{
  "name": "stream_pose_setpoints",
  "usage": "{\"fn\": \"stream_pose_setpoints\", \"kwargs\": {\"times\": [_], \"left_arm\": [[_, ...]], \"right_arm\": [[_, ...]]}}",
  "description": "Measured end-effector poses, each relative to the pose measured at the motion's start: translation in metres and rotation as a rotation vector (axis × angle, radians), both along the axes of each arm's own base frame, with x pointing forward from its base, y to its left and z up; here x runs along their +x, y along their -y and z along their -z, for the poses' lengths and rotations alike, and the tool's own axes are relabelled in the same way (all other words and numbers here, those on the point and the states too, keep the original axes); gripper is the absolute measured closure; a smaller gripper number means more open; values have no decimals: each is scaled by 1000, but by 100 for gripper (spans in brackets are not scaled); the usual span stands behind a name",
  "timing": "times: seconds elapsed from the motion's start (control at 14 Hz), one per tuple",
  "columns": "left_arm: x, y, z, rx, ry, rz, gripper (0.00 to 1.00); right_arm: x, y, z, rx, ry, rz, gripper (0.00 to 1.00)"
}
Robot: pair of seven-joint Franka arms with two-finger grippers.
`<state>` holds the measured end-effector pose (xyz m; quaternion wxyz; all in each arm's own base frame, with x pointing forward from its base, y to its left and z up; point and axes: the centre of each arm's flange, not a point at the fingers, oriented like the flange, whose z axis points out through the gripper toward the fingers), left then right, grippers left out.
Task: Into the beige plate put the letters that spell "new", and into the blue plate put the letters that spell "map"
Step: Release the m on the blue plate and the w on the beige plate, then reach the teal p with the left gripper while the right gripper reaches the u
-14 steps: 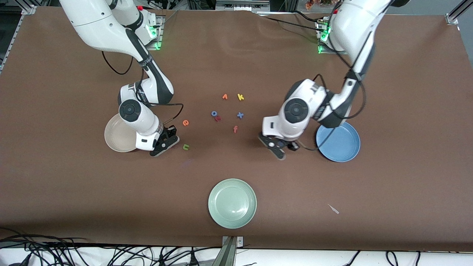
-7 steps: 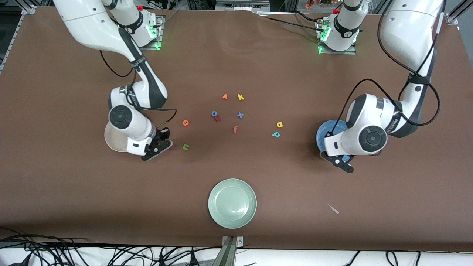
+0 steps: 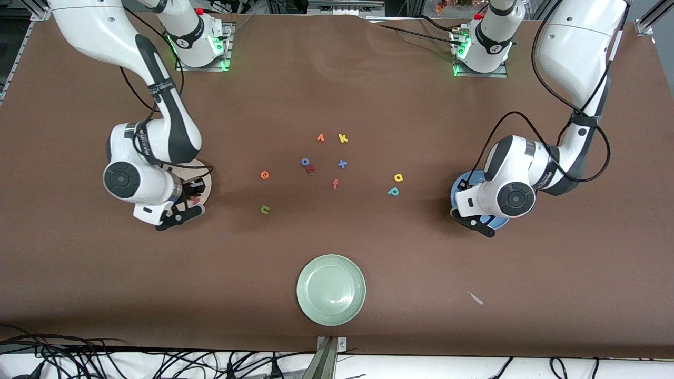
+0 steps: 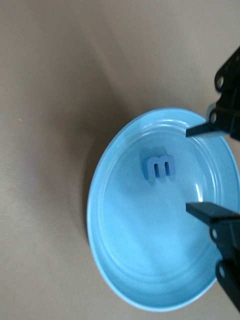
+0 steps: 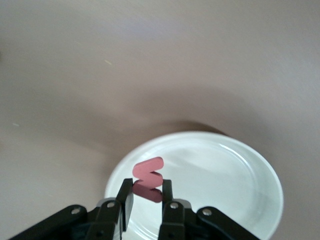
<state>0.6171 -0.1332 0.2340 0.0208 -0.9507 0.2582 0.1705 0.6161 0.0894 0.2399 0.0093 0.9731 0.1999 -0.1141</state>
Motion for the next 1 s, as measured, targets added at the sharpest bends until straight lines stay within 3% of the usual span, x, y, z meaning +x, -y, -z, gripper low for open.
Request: {"fn": "stream_pose_setpoints", "kwargs": {"times": [0.14,0.21,0.29,0.64,0.71,1.0], "left_arm": [[0,14,-21,-11,25,17,15],[-1,28,-30,-19,39,23,4],[-4,45,-38,-25,52,13,0],[-40,156,-38,-16,109,-166,0],[-48,174,-27,-14,119,-200,0],[-56,203,29,-48,137,-283,0]], "right_arm": [[-3,22,10,-8,-36,35,73],[-3,30,13,-10,-48,49,67],[-3,35,14,-7,-53,61,57],[2,17,6,41,-36,160,5],[4,6,3,36,-27,187,0],[3,-58,-10,-3,18,336,0]]}}
